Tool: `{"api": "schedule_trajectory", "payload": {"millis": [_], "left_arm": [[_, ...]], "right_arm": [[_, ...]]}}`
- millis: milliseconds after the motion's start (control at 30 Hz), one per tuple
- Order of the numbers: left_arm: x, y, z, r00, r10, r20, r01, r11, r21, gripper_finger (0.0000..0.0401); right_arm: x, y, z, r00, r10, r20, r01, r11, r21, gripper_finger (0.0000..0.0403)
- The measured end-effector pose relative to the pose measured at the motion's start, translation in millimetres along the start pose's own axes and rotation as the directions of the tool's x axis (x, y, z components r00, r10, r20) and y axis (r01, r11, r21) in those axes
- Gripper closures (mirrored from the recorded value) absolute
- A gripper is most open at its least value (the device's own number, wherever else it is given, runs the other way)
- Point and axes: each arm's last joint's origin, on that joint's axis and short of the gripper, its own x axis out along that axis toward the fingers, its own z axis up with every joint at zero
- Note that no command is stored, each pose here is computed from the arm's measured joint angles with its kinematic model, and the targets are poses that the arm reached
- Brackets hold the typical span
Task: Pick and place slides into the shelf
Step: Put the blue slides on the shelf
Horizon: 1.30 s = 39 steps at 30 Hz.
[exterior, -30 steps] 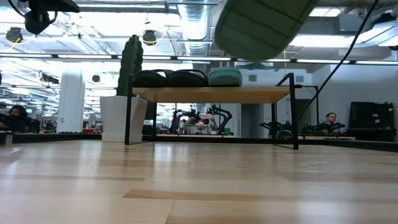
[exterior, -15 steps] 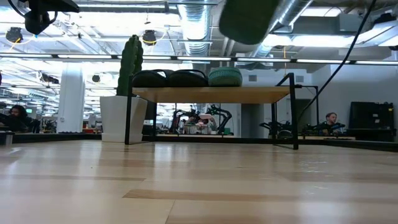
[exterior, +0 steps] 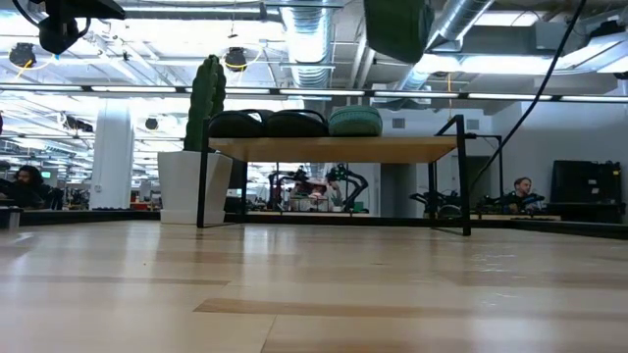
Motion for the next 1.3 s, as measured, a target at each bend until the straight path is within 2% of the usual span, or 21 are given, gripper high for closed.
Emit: {"api": "schedule_trajectory", "payload": {"millis": [233,433,533,733,967,1300], "left_arm": [[0,0,0,1.0,0.0,0.0,0.0,1.0,0.0,0.0401],[0,0,0,1.0,0.0,0.0,0.0,1.0,0.0,0.0401],[0,0,0,1.0,0.0,0.0,0.0,1.0,0.0,0.0401],[0,0,0,1.0,0.0,0.0,0.0,1.0,0.0,0.0401],[0,0,0,1.0,0.0,0.0,0.0,1.0,0.0,0.0401],[0,0,0,1.0,0.0,0.0,0.0,1.0,0.0,0.0401]], "right_arm": [[24,-36,-12,0.995,-0.016,-0.096,0.017,1.0,0.006,0.0402],[32,-56,-37,0.982,0.046,-0.182,-0.046,0.999,0.005,0.0403],[35,-61,-44,0.982,0.098,-0.164,-0.096,0.995,0.019,0.0403],[51,-70,-47,0.987,0.121,-0.103,-0.119,0.993,0.027,0.0403],[83,-90,-49,0.981,0.086,-0.176,-0.081,0.996,0.037,0.0403],[120,-92,-39,0.973,0.143,-0.184,-0.141,0.99,0.023,0.0403]]}}
